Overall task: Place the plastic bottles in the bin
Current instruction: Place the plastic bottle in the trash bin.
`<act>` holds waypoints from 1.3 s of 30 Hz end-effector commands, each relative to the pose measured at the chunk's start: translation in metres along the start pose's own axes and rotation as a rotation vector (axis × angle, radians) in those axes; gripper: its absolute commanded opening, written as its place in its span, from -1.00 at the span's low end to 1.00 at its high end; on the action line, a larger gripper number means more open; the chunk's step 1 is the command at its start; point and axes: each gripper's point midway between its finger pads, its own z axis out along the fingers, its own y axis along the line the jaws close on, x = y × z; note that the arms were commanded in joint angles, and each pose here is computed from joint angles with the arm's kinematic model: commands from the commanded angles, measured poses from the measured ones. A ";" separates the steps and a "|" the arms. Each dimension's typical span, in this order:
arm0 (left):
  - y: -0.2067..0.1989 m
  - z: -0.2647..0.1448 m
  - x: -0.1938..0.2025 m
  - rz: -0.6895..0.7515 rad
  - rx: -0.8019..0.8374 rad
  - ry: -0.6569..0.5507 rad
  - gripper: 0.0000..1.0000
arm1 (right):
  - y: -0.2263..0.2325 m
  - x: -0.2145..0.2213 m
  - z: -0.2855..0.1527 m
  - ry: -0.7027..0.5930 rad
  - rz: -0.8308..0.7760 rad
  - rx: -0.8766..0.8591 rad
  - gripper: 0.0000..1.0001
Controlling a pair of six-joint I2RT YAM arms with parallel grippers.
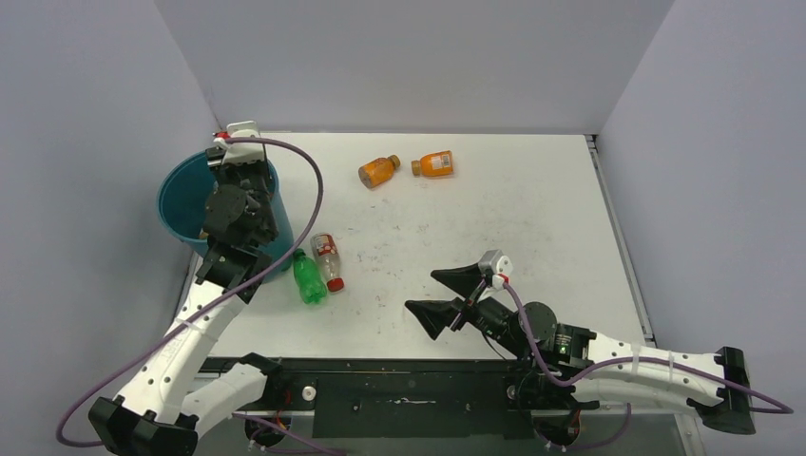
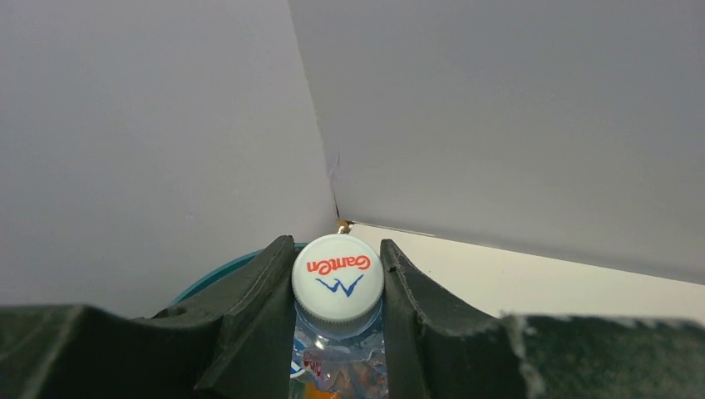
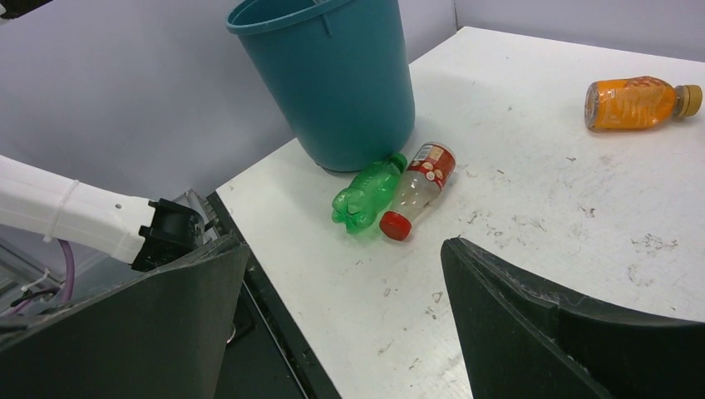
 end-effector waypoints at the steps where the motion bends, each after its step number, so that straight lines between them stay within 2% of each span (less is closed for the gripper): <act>1: 0.013 -0.006 -0.005 -0.026 -0.033 -0.017 -1.00 | 0.008 -0.017 0.004 -0.064 0.041 -0.022 0.79; 5: 0.005 -0.004 0.017 0.002 -0.029 0.032 -1.00 | 0.010 -0.016 0.006 -0.059 0.042 -0.025 0.79; 12: -0.023 0.008 0.101 -0.021 0.012 0.253 -1.00 | 0.012 -0.016 0.008 -0.058 0.045 -0.030 0.79; 21: -0.019 0.000 0.135 -0.072 0.001 0.328 -1.00 | 0.012 -0.017 0.008 -0.062 0.049 -0.031 0.79; 23: -0.011 -0.003 0.136 -0.093 -0.022 0.322 -1.00 | 0.013 -0.018 0.008 -0.064 0.052 -0.036 0.79; 27: 0.010 -0.008 0.101 -0.118 -0.061 0.234 -1.00 | 0.014 -0.017 0.008 -0.063 0.054 -0.043 0.79; 32: 0.036 -0.011 0.059 -0.077 -0.113 0.163 -1.00 | 0.016 -0.018 0.010 -0.069 0.057 -0.049 0.79; 39: 0.058 -0.019 0.045 0.003 -0.186 0.140 -1.00 | 0.024 -0.019 0.016 -0.063 0.057 -0.076 0.79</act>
